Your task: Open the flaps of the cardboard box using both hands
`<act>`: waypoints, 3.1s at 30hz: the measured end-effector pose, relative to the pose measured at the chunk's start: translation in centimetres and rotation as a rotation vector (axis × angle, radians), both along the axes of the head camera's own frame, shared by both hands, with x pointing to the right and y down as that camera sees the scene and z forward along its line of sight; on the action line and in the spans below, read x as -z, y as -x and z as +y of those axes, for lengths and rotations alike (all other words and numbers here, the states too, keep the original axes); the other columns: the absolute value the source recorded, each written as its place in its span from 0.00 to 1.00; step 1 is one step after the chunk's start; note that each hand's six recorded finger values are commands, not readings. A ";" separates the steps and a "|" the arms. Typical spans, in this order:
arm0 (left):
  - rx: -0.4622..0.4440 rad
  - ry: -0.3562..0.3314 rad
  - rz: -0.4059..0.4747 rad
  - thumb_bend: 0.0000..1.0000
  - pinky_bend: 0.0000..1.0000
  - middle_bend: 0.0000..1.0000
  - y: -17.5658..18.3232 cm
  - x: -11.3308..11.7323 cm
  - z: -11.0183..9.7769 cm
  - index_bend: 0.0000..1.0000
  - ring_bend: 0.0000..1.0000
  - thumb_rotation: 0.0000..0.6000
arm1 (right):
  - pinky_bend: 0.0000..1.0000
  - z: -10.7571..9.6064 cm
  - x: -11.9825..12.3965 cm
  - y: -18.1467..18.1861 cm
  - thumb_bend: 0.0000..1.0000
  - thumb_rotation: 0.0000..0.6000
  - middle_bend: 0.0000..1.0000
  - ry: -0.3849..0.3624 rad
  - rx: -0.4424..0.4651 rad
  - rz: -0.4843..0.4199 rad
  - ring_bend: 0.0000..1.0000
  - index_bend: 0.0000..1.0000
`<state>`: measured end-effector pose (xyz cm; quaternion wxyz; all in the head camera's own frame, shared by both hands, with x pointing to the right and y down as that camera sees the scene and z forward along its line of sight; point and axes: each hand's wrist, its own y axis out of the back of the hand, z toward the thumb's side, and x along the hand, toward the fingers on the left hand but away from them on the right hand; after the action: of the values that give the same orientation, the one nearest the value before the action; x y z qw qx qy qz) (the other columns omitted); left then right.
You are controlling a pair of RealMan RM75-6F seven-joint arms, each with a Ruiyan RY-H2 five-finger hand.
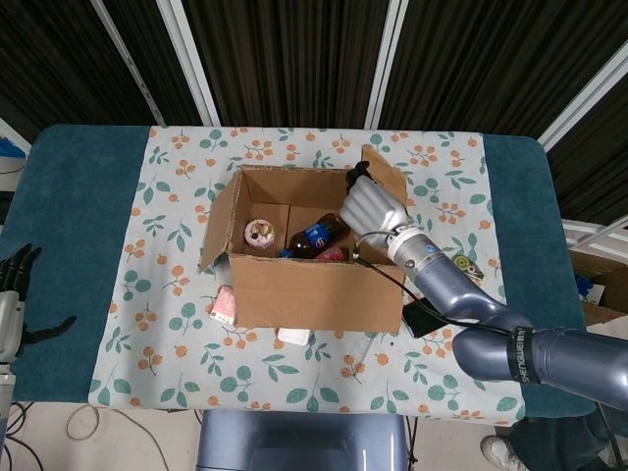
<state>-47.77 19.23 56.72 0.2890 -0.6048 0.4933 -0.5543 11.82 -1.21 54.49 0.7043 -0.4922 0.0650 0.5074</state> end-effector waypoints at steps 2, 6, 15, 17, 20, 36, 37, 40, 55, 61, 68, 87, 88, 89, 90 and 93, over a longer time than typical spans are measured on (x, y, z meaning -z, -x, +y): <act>-0.004 0.000 0.000 0.06 0.00 0.00 0.0 0.0 0.0 0.00 0.00 1.00 | 0.24 -0.2 0.2 -0.5 1.00 1.00 0.36 -0.009 -0.005 0.013 0.20 0.48; -0.003 0.001 0.000 0.06 0.00 0.00 0.0 0.0 0.0 0.00 0.00 1.00 | 0.24 -0.7 0.7 -1.4 1.00 1.00 0.35 -0.031 -0.014 0.039 0.20 0.48; -0.008 0.004 0.001 0.06 0.00 0.00 -0.2 0.0 0.1 0.00 0.00 1.00 | 0.24 -1.8 1.8 -4.0 0.89 1.00 0.33 -0.095 -0.050 0.122 0.19 0.46; -0.009 0.004 0.000 0.06 0.00 0.00 -0.2 0.0 0.1 0.00 0.00 1.00 | 0.23 -2.0 2.2 -4.5 0.79 1.00 0.30 -0.107 -0.055 0.134 0.18 0.40; -0.011 0.006 0.002 0.06 0.00 0.00 -0.3 0.0 0.2 0.00 0.00 1.00 | 0.23 -2.2 2.7 -5.1 0.68 1.00 0.26 -0.117 -0.063 0.148 0.17 0.33; -0.015 0.009 0.001 0.06 0.00 0.00 -0.4 0.0 0.2 0.00 0.00 1.00 | 0.23 -2.1 3.2 -7.9 0.55 1.00 0.23 -0.124 -0.094 0.201 0.16 0.25; -0.014 0.010 0.002 0.06 0.00 0.00 -0.4 0.0 0.2 0.00 0.00 1.00 | 0.23 -2.1 3.2 -8.1 0.55 1.00 0.23 -0.127 -0.094 0.206 0.16 0.26; -0.012 0.011 0.004 0.06 0.00 0.00 -0.4 0.0 0.2 0.00 0.00 1.00 | 0.23 -2.2 3.5 -8.7 0.55 1.00 0.23 -0.140 -0.091 0.228 0.16 0.26; -0.013 0.011 0.013 0.06 0.00 0.00 -0.4 0.1 0.2 0.00 0.00 1.00 | 0.23 -2.4 5.0 -13.4 0.55 1.00 0.23 -0.172 -0.149 0.323 0.16 0.28; -0.013 0.011 0.018 0.06 0.00 0.00 -0.5 0.1 0.3 0.00 0.00 1.00 | 0.23 -2.2 5.2 -15.6 0.55 1.00 0.23 -0.177 -0.167 0.371 0.16 0.28; -0.014 0.013 0.014 0.06 0.00 0.00 -0.5 0.1 0.3 0.00 0.00 1.00 | 0.23 -2.0 5.1 -18.1 0.55 1.00 0.23 -0.174 -0.205 0.408 0.16 0.28; -0.044 0.022 -0.024 0.06 0.00 0.00 -0.5 0.0 0.5 0.00 0.00 1.00 | 0.23 2.0 3.4 -24.3 0.32 1.00 0.03 -0.111 -0.534 0.192 0.06 0.02; -0.049 0.024 -0.031 0.06 0.00 0.00 -0.5 0.0 0.5 0.00 0.00 1.00 | 0.22 2.5 3.4 -24.6 0.29 1.00 0.01 -0.110 -0.567 0.153 0.04 0.00; -0.055 0.026 -0.038 0.06 0.00 0.00 -0.5 0.0 0.6 0.00 0.00 1.00 | 0.22 3.2 3.4 -25.2 0.26 1.00 0.00 -0.109 -0.611 0.101 0.02 0.00; -0.062 0.028 -0.048 0.06 0.00 0.00 -0.5 0.0 0.7 0.00 0.00 1.00 | 0.22 3.9 3.4 -25.6 0.24 1.00 0.00 -0.108 -0.643 0.062 0.01 0.00; -0.079 0.031 -0.068 0.04 0.00 0.00 -0.6 0.1 0.9 0.00 0.00 1.00 | 0.22 6.4 3.4 -27.2 0.17 1.00 0.00 -0.105 -0.741 -0.072 0.00 0.00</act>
<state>-47.22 20.14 56.64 0.3181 -0.6090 0.4502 -0.5703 39.06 5.24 51.13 0.4988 -0.4632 -0.1682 0.7130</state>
